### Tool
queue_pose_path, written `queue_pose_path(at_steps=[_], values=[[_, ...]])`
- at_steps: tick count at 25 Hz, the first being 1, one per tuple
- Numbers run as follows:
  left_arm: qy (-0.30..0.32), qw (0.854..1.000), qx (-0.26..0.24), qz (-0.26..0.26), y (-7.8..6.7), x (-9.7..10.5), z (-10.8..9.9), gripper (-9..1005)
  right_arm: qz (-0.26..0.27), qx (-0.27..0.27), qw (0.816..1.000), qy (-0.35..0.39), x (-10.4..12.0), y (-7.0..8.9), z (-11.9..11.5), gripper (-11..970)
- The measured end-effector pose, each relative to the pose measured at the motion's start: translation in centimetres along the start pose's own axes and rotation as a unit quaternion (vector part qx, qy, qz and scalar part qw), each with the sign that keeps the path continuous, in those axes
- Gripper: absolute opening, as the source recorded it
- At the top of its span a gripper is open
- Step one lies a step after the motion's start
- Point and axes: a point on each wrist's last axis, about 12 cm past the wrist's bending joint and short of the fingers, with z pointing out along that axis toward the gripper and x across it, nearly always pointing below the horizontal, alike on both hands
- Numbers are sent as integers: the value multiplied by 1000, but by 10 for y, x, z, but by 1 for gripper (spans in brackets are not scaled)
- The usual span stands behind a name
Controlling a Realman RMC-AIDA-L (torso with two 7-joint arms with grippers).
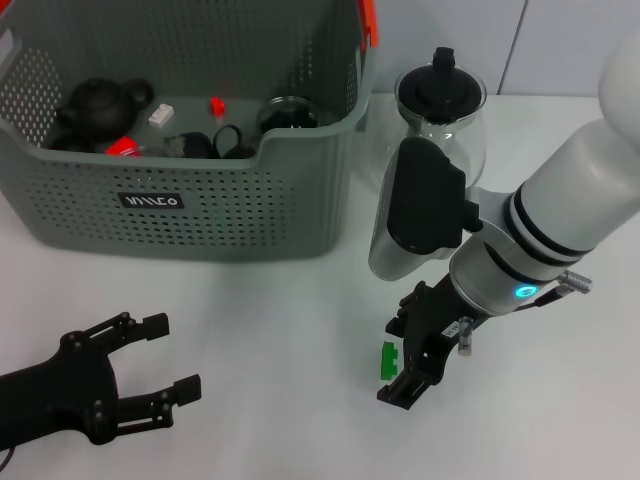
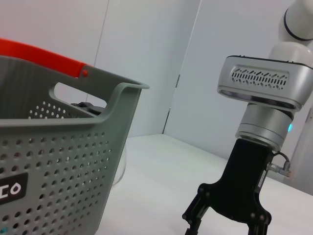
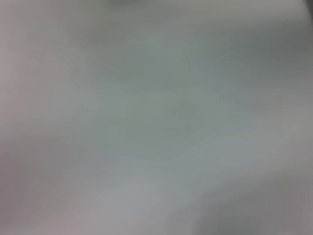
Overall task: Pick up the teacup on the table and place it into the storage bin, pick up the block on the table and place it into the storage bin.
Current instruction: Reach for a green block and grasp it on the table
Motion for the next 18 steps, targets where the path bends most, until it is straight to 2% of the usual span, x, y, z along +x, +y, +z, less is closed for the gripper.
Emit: queue_pose_path(at_steps=[4, 12, 17, 18], values=[[0, 1000, 0, 0, 0, 0, 0, 919, -2, 0, 1000, 2, 0, 1, 2, 912], [-1, 1000, 1, 0, 0, 0, 1, 919, -1, 0, 1000, 6, 1, 1, 5, 830], [-1, 1000, 1, -1, 0, 0, 1, 919, -7, 9, 1000, 8, -1, 0, 10, 611], [-1, 1000, 1, -1, 0, 0, 1, 919, -9, 10, 1000, 8, -1, 0, 10, 599]])
